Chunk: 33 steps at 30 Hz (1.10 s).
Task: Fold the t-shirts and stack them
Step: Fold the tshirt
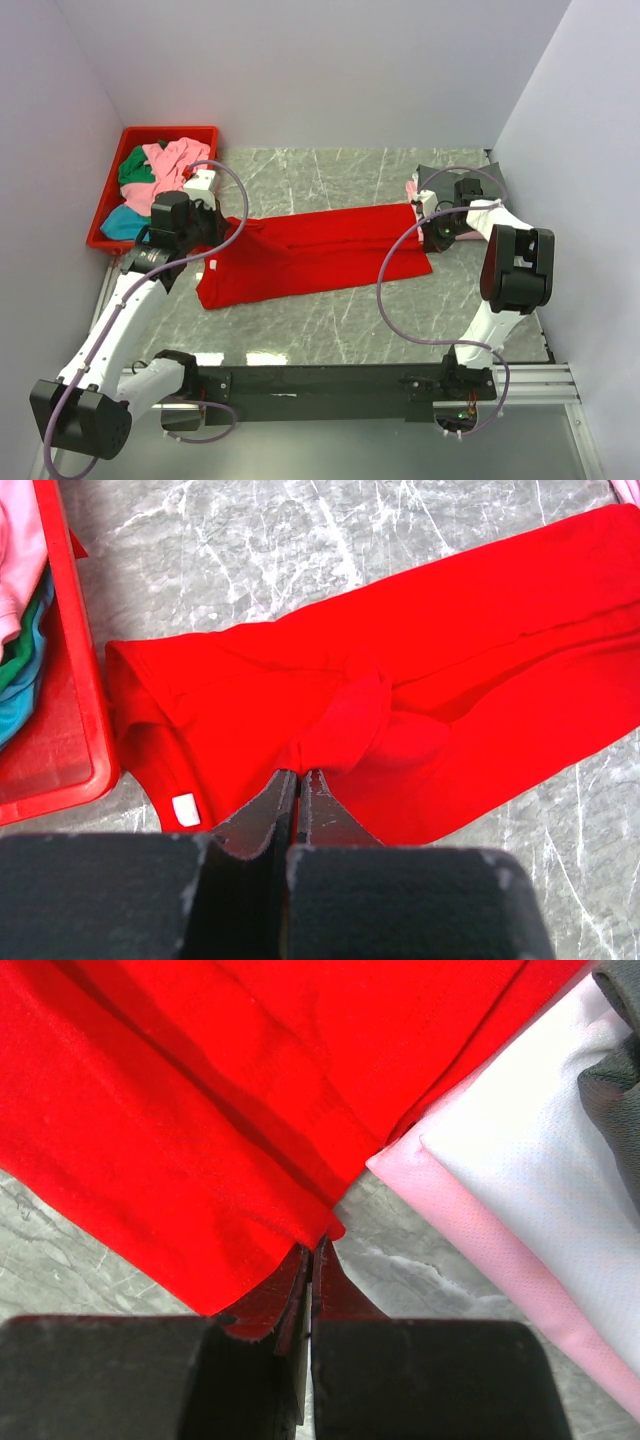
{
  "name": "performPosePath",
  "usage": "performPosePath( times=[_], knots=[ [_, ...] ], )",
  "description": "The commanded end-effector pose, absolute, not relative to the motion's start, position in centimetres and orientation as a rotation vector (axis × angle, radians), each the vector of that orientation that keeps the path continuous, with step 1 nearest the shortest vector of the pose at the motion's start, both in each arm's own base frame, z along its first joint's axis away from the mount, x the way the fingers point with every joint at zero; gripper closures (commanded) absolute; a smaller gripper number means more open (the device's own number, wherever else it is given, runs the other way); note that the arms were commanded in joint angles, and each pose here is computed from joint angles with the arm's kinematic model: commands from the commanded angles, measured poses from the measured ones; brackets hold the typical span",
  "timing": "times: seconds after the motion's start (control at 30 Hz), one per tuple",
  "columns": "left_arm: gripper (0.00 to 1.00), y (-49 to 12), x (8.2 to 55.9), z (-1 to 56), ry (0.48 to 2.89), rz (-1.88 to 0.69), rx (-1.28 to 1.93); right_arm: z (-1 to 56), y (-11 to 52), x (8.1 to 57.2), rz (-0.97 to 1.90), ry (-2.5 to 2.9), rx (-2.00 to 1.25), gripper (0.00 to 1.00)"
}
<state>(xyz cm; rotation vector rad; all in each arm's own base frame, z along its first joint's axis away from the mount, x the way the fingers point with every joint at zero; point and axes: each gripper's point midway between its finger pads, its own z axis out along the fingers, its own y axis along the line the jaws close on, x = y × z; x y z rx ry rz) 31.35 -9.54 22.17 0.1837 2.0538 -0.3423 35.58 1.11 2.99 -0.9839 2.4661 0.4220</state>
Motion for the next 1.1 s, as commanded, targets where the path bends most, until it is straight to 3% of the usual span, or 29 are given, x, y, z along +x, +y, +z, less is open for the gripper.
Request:
performPosePath(
  times=[0.0,0.33,0.83,1.07],
  knots=[
    [1.00,-9.4,31.5,23.1,2.020,-0.343,0.174,4.3,1.2,37.2,0.385,2.422,-0.979,1.00],
    [1.00,-9.5,30.5,23.7,2.004,-0.368,0.177,5.4,1.0,35.4,0.358,2.403,-0.992,1.00],
    [1.00,-10.9,25.4,23.4,1.996,-0.532,0.186,6.4,0.1,28.7,0.297,2.367,-1.019,1.00],
    [1.00,-11.4,25.1,24.3,1.973,-0.573,0.190,6.6,-0.1,26.9,0.268,2.353,-1.030,1.00]
  ],
)
